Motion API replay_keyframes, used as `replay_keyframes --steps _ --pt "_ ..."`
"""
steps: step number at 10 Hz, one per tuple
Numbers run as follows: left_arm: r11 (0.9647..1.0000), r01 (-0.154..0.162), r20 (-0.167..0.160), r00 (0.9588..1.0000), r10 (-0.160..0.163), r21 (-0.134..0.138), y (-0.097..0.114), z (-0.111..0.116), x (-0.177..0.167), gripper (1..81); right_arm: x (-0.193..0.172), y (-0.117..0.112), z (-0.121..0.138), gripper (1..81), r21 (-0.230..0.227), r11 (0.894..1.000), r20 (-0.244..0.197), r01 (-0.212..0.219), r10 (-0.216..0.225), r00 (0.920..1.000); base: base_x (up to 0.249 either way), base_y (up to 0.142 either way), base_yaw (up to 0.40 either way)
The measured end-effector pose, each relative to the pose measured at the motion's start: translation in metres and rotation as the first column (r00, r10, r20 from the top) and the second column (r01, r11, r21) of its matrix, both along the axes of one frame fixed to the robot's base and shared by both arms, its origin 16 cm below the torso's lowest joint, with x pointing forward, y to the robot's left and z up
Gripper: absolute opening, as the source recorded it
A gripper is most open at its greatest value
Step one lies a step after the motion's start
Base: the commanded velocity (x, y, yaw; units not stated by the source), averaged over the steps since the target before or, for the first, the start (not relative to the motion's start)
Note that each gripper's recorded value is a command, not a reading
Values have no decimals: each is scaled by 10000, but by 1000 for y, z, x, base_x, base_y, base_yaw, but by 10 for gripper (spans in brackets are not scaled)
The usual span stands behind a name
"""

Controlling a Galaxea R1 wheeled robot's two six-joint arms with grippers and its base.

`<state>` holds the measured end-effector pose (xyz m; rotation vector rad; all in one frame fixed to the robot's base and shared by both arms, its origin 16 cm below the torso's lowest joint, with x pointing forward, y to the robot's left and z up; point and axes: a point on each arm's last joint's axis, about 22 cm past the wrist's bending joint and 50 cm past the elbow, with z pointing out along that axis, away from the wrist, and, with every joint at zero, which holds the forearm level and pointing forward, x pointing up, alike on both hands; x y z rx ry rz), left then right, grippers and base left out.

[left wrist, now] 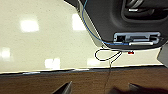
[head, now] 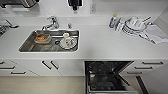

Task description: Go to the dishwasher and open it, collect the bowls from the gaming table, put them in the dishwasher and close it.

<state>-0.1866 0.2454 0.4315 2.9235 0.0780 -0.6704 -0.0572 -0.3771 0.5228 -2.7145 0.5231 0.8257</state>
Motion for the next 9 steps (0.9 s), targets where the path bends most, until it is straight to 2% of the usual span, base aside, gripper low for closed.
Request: replay_keyframes --steps 1,3,5,7,9 --pt "10000 -1 105 9999 1 9 1 -1 3 811 -9 10 -8 811 28 10000 90 37 -37 10000 0 0 0" --pt "10000 -33 586 9983 29 52 4 -7 24 811 -19 18 -25 811 -170 9998 345 82 -76 9994 0 0 0" --pt "10000 -47 883 9961 43 46 4 -13 47 811 -11 38 -41 811 -120 9997 776 232 -222 9967 0 0 0" --pt "10000 -63 1237 9923 54 74 6 -22 79 811 -9 64 -44 811 206 9982 1173 570 -590 9913 0 0 0" --pt "9999 -37 1624 9867 11 163 14 -31 110 811 16 62 -51 811 199 9973 1634 709 -732 9838 0 0 0"
